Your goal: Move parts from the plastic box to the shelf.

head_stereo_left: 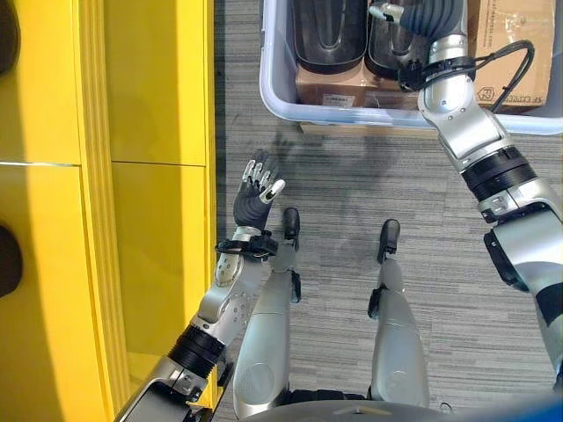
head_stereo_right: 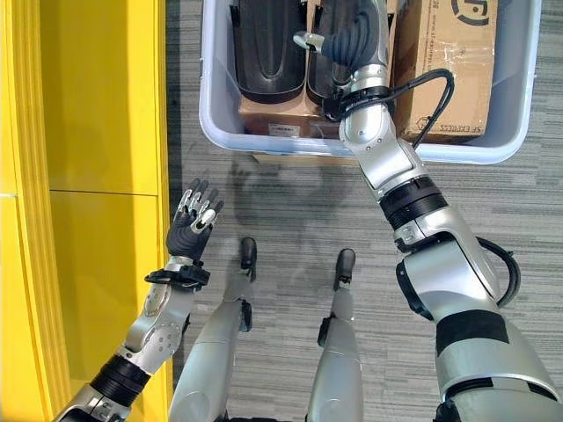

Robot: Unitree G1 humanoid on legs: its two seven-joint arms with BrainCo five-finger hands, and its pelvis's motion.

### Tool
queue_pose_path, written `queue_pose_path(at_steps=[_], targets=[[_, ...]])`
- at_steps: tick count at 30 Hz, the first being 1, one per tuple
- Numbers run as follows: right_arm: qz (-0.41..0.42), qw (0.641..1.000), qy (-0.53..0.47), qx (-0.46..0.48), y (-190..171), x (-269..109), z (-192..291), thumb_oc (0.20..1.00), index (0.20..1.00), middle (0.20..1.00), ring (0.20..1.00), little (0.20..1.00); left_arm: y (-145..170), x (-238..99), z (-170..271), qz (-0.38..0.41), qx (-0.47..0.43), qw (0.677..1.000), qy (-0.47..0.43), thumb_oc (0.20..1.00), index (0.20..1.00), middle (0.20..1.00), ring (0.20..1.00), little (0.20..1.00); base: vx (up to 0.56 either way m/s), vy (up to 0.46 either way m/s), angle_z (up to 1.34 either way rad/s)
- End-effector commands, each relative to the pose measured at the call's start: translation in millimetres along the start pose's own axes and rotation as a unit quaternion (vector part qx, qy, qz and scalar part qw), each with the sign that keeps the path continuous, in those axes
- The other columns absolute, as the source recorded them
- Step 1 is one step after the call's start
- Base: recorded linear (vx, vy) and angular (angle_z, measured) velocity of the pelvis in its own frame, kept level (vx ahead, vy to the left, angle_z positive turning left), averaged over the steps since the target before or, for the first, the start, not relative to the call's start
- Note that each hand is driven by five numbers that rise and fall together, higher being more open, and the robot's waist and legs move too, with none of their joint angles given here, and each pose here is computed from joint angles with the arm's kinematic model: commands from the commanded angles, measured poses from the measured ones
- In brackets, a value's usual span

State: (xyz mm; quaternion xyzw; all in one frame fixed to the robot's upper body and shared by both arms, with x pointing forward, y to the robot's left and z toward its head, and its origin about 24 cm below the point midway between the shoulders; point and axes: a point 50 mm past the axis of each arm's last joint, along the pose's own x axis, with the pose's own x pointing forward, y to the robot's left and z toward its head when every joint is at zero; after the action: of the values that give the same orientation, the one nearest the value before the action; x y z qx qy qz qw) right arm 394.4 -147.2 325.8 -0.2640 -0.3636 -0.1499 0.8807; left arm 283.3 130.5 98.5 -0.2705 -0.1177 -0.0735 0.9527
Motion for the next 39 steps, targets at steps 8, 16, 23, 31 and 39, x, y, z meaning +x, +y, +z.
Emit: queue_pose_path(at_steps=[8, 16, 23, 31, 39], targets=[[-0.043, 0.999, 0.012, 0.004, -28.6, 22.6, 2.7, 1.000, 1.000, 1.000, 1.000, 1.000, -8.0, -4.2, 18.3, -0.038, 0.003, 0.998, -0.043, 1.000, 1.000, 1.000, 1.000, 1.000, 0.00, 0.000, 0.00], [-0.051, 0.998, 0.022, 0.007, -32.9, 15.7, -8.7, 1.000, 1.000, 1.000, 1.000, 1.000, -8.5, -5.0, 15.4, -0.040, 0.009, 0.998, -0.037, 1.000, 1.000, 1.000, 1.000, 1.000, 0.00, -0.010, -0.02], [-0.061, 0.998, 0.022, 0.020, -33.1, 11.7, -10.9, 1.000, 1.000, 1.000, 1.000, 1.000, -6.5, -5.2, 15.9, -0.034, 0.010, 0.999, -0.039, 1.000, 1.000, 1.000, 1.000, 1.000, 0.00, 0.000, 0.00], [-0.077, 0.997, 0.017, 0.025, -39.1, 7.9, -12.8, 1.000, 1.000, 1.000, 1.000, 1.000, -4.0, -6.3, 15.8, -0.025, 0.014, 0.999, -0.039, 1.000, 1.000, 1.000, 1.000, 1.000, 0.00, 0.000, 0.00], [-0.094, 0.995, -0.031, 0.029, -44.2, 1.0, 0.2, 1.000, 1.000, 1.000, 1.000, 1.000, -0.8, -7.1, 17.5, -0.017, 0.019, 0.999, -0.044, 1.000, 1.000, 1.000, 1.000, 1.000, 0.00, 0.000, 0.00]])
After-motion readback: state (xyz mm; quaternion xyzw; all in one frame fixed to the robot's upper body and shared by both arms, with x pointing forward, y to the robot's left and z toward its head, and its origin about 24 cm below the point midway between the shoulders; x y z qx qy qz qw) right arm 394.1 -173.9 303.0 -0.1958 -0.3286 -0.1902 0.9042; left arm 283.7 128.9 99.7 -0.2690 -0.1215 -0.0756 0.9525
